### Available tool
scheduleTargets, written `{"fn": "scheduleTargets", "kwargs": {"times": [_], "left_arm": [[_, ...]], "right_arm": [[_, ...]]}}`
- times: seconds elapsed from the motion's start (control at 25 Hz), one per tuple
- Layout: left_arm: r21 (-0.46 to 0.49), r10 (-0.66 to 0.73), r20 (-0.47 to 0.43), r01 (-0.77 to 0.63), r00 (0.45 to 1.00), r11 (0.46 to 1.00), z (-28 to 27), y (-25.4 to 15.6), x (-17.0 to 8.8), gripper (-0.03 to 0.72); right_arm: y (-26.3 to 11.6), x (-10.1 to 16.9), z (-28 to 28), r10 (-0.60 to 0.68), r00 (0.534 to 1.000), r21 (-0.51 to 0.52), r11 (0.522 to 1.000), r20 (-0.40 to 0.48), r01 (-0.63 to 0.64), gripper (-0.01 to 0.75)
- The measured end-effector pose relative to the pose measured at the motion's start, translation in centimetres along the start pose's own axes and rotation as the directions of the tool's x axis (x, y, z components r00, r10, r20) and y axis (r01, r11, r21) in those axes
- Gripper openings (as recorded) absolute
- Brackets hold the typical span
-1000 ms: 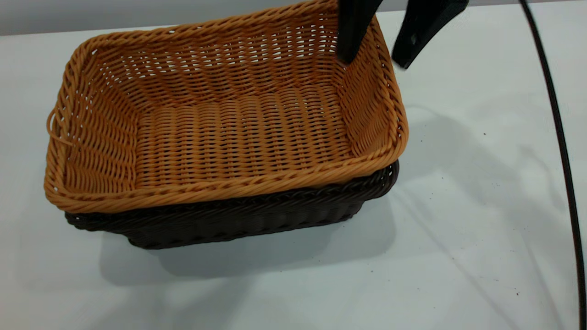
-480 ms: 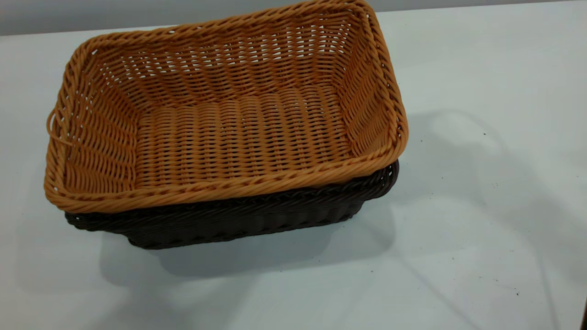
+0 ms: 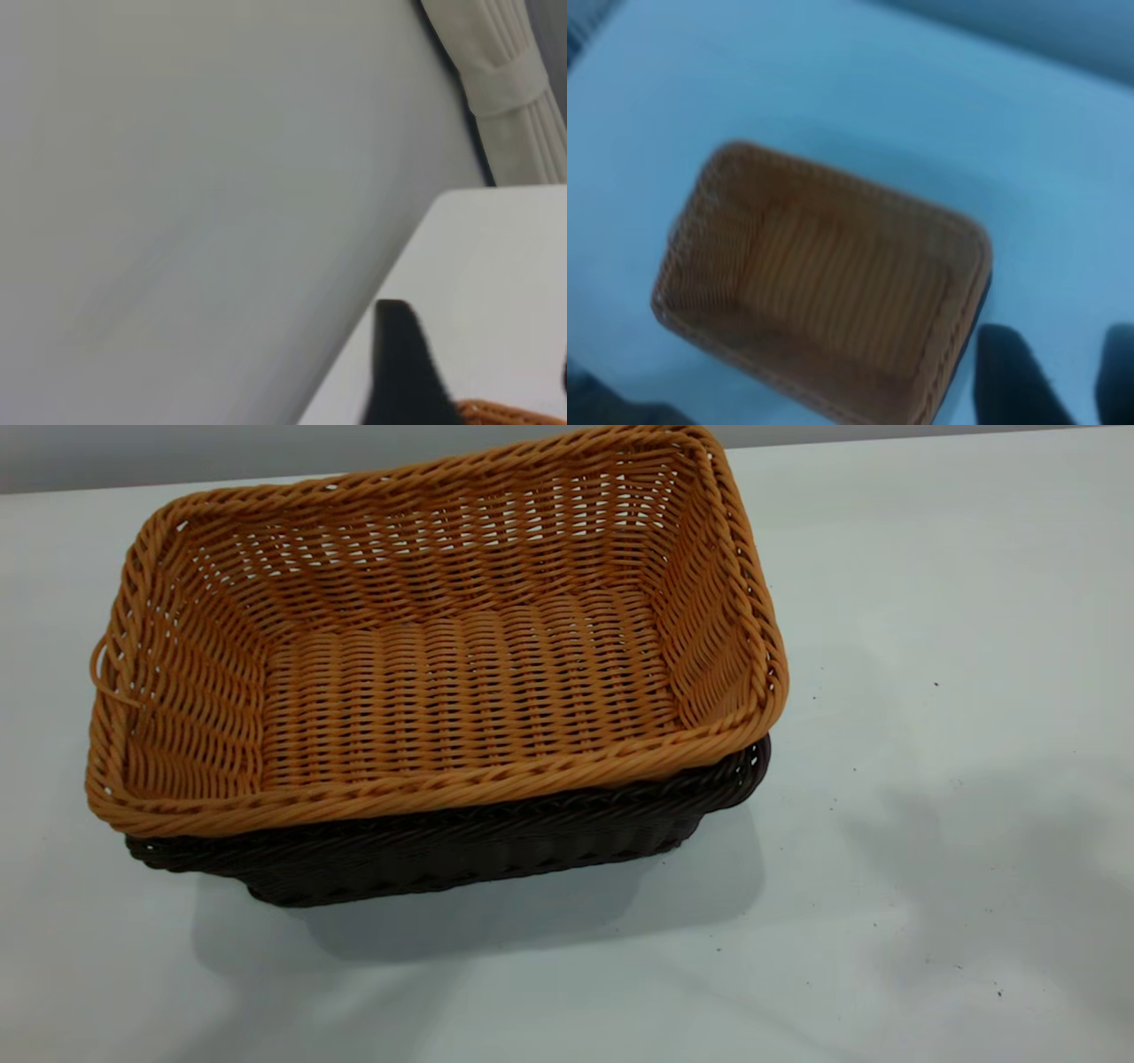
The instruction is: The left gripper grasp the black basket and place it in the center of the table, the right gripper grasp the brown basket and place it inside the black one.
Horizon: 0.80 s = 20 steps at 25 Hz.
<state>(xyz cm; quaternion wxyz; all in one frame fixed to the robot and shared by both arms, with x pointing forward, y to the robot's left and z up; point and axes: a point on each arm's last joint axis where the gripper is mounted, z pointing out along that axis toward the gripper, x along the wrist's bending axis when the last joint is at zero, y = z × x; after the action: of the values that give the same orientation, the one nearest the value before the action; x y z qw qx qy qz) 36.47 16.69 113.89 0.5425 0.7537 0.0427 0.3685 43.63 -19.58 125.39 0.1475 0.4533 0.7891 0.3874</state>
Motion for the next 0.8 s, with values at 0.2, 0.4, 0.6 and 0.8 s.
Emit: {"fn": "scheduleTargets", "kwargs": {"times": [0.2, 0.4, 0.6, 0.8], "left_arm": [[-0.050, 0.012, -0.032, -0.014, 0.999, 0.999, -1.6, 0.9, 0.2, 0.138], [-0.081, -0.014, -0.018, 0.013, 1.000, 0.997, -2.7, 1.4, 0.0, 0.010], [-0.096, -0.018, -0.006, 0.018, 1.000, 0.995, -3.3, 1.6, -0.3, 0.001], [-0.063, -0.065, 0.047, 0.068, 0.997, 0.996, -3.1, 0.5, -1.2, 0.000]], "right_arm": [[-1.6, 1.0, -6.0, -0.043, 0.997, -0.142, 0.989, 0.061, 0.052, 0.045], [-3.7, 1.0, -11.0, -0.077, 0.975, -0.244, 0.961, 0.207, 0.127, 0.002], [-6.6, 1.2, -16.1, -0.072, 0.938, -0.348, 0.917, 0.338, 0.196, 0.000], [-10.3, 1.2, -19.5, -0.076, 0.889, -0.389, 0.880, 0.451, 0.272, 0.000]]}}
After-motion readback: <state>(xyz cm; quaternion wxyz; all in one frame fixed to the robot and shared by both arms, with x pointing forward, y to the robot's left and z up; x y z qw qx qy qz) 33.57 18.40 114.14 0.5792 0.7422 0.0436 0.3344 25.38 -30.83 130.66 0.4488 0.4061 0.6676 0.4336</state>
